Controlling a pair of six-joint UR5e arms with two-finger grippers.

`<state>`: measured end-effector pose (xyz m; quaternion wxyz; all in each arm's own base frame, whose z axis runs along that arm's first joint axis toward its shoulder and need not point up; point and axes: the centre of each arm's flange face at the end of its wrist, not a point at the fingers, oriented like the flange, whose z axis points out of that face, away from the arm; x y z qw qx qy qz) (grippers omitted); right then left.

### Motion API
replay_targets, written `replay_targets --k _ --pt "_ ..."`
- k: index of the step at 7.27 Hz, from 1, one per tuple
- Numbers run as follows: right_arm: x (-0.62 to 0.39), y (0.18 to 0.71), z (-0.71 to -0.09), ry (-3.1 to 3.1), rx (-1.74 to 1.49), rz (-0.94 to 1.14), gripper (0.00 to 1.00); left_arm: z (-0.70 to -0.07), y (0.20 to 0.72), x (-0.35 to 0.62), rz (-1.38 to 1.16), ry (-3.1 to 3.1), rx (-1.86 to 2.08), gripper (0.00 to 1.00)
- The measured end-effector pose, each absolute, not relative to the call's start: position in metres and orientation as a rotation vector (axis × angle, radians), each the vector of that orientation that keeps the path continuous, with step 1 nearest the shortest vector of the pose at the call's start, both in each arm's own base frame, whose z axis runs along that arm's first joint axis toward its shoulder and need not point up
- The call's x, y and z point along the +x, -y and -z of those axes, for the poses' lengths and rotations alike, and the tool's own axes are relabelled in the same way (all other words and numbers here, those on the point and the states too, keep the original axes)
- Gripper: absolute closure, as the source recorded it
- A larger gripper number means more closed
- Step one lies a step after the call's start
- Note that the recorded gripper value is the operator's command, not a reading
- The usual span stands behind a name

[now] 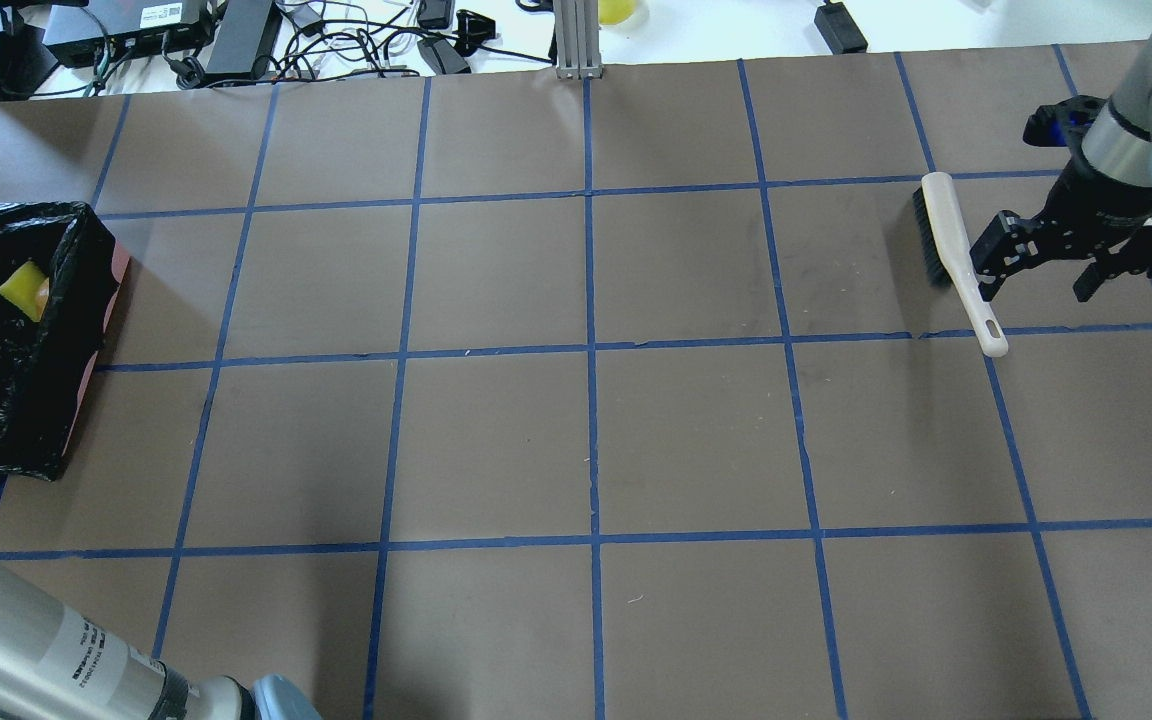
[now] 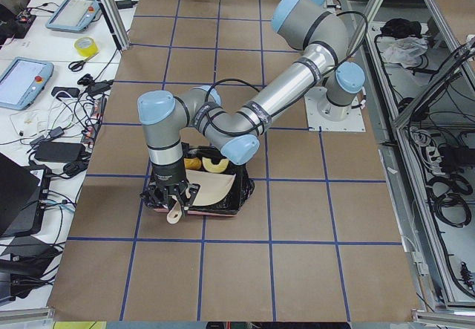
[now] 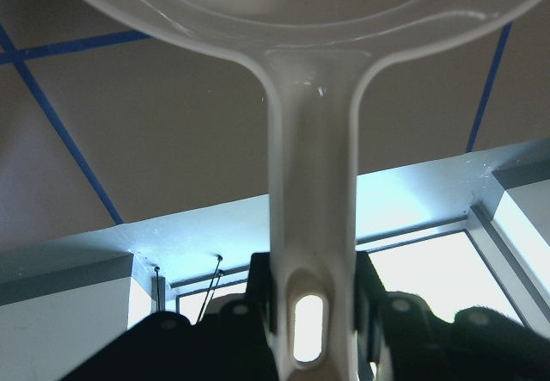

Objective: Sweep and dump trash into bin
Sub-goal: 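Tip the dustpan over the trash bag with the left gripper to dump the items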

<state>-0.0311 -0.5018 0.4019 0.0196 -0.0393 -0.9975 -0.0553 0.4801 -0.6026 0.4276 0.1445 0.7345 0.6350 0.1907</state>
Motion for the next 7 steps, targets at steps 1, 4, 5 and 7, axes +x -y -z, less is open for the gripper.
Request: replay_targets --k 1,4,5,7 --pt "0.01 0.493 -0.423 3.085 -0.065 0.124 0.0 -0.431 0.598 0.481 -0.476 -1.842 2.142 1.0" --pt "0.08 0.48 -0.458 3.07 0.092 0.02 0.0 -0.454 0.6 0.459 -0.259 -1.869 2.236 1.0" --pt "0.089 0.475 -0.464 3.077 0.116 0.005 0.0 -0.454 0.607 0.448 -0.186 -1.876 2.269 1.0" --pt "0.11 0.468 -0.467 3.134 0.165 -0.008 0.0 -0.449 0.64 0.396 -0.077 -1.877 2.31 1.0"
